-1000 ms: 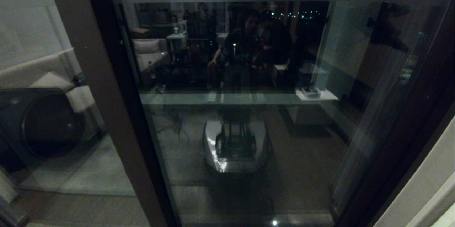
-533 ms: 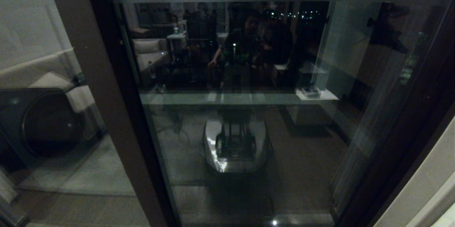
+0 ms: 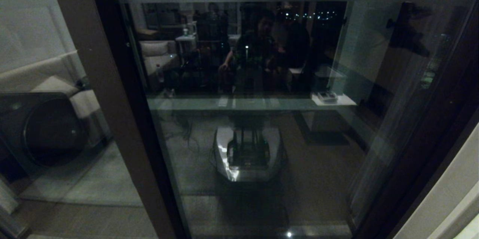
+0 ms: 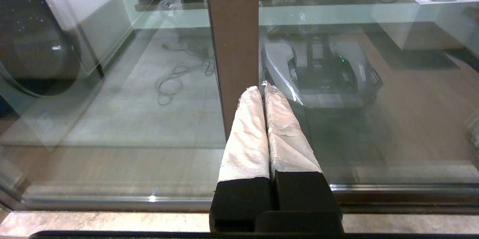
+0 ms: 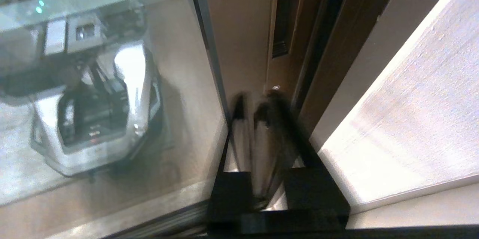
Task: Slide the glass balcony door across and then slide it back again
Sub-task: Open the slid door
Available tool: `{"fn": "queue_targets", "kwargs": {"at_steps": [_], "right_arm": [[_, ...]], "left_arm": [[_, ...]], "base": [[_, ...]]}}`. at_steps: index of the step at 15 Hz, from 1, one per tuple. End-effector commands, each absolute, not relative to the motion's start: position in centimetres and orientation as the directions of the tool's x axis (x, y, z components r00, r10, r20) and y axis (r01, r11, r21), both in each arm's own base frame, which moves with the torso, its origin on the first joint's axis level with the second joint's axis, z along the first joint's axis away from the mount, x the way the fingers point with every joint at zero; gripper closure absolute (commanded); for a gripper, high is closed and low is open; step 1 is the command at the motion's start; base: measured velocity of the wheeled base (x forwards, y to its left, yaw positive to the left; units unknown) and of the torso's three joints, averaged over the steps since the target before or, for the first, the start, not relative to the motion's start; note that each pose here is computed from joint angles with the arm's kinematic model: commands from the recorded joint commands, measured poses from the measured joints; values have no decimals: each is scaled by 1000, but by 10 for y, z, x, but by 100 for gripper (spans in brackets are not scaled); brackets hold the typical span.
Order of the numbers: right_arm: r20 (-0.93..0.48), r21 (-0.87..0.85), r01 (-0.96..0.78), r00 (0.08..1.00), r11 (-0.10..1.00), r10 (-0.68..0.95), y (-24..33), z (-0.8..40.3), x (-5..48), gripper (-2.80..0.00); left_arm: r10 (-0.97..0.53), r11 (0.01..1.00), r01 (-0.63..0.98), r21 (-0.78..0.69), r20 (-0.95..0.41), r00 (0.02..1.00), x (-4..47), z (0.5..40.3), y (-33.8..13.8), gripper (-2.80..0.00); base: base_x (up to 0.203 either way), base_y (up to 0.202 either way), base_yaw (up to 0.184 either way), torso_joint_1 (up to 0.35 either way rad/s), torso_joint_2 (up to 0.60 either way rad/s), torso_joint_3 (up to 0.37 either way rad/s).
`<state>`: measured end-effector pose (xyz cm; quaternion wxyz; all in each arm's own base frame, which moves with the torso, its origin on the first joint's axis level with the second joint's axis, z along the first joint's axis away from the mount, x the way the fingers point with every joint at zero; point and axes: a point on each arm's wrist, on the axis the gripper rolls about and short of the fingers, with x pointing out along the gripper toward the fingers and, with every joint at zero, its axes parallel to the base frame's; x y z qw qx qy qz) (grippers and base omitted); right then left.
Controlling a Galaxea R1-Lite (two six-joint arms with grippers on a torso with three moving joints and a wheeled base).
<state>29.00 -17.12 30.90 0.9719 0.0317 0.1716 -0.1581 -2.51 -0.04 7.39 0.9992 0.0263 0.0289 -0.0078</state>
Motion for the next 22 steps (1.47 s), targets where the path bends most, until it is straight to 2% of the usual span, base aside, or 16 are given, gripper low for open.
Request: {"fn": "queue_targets", "kwargs": {"at_steps": [1, 10, 22], "right_arm": [[-349, -8, 312, 890, 950, -295, -172, 307, 291, -280], [-364, 15, 157, 921, 987, -141, -178, 294, 307, -280], [-316, -12, 157, 936, 988, -153, -200, 294, 344, -280]], "left_arm": [[-14, 998, 17, 53, -58, 998, -25, 74, 0, 0], [-14, 998, 17, 53, -58, 998, -25, 74, 0, 0], [-14, 998, 17, 53, -58, 998, -25, 74, 0, 0]], "base": [[0, 0, 0, 0, 0, 0], [0, 0, 0, 0, 0, 0], [0, 0, 0, 0, 0, 0]]}}
